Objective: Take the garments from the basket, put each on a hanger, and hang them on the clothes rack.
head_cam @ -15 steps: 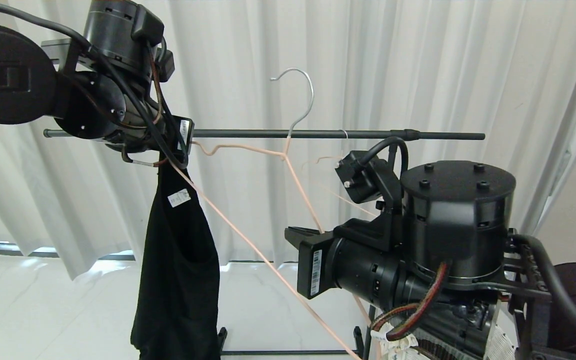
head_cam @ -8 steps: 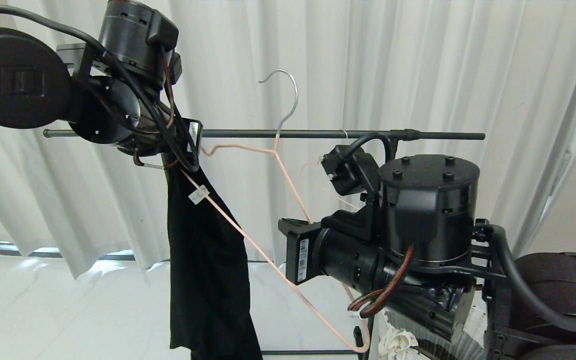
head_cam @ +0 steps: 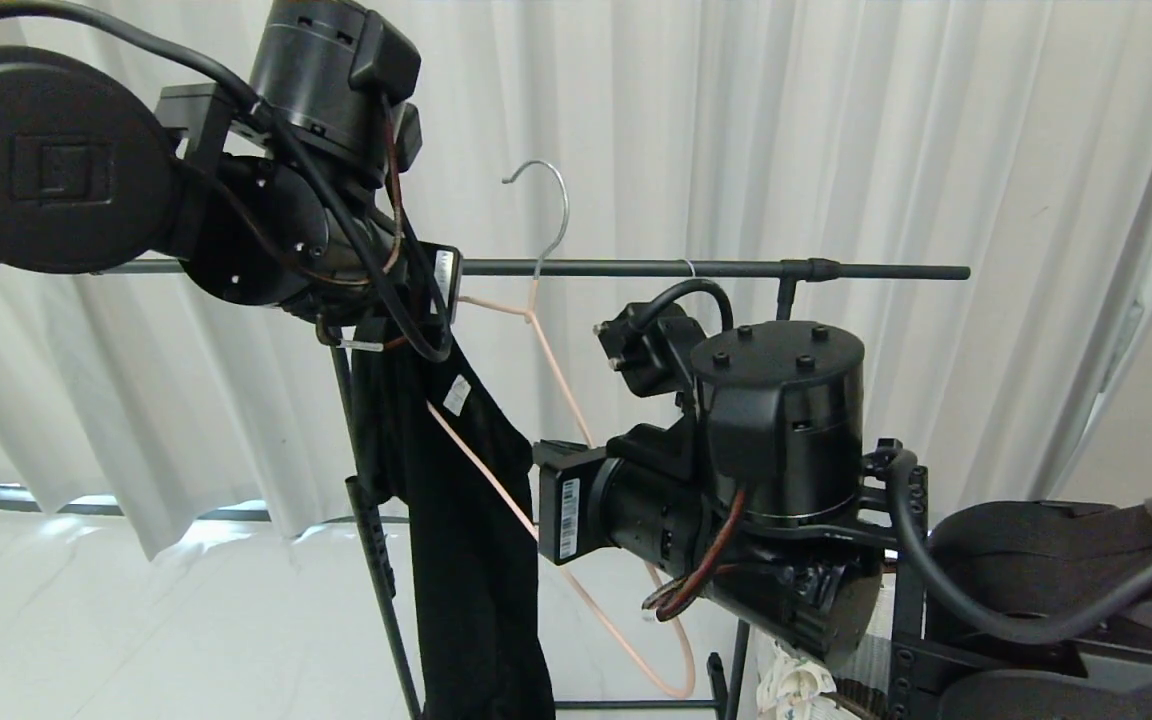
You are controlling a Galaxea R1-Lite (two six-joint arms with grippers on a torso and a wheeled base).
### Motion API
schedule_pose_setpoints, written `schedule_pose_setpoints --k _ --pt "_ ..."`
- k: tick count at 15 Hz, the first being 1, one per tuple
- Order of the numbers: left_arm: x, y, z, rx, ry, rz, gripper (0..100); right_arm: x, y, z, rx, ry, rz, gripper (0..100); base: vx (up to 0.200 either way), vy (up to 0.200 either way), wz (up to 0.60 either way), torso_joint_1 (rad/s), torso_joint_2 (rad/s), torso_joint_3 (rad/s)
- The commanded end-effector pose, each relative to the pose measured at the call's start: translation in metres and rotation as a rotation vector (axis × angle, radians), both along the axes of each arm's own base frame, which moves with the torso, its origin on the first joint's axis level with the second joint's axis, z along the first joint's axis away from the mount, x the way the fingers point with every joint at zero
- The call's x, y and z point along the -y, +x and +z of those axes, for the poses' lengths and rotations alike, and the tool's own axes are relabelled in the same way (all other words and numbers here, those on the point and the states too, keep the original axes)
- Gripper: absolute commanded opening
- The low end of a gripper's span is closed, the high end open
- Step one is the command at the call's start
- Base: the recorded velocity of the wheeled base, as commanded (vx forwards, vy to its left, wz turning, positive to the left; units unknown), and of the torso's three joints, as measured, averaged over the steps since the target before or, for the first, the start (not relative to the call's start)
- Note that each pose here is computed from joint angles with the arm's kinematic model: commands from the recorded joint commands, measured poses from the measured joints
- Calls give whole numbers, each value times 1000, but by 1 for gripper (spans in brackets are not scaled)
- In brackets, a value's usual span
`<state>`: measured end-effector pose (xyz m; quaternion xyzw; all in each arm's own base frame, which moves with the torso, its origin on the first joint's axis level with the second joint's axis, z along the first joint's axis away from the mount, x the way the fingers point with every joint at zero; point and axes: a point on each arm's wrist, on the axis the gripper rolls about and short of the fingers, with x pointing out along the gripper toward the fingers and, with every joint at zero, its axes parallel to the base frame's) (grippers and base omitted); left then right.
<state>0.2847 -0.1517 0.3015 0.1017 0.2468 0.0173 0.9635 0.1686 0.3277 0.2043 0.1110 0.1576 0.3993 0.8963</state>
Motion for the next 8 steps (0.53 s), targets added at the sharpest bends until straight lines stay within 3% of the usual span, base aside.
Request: schedule_pose_setpoints --k 1,4,8 --pt "9 -11 4 10 -7 -43 0 -5 4 -8 -10 -18 -2 0 0 0 0 0 0 0" --pt "20 -29 9 8 -28 -142 0 -13 14 -17 -20 -28 -17 0 0 0 0 0 0 0" --pt "7 -52 14 -18 2 -318 0 -16 18 -24 -28 -41 -25 0 0 0 0 0 0 0"
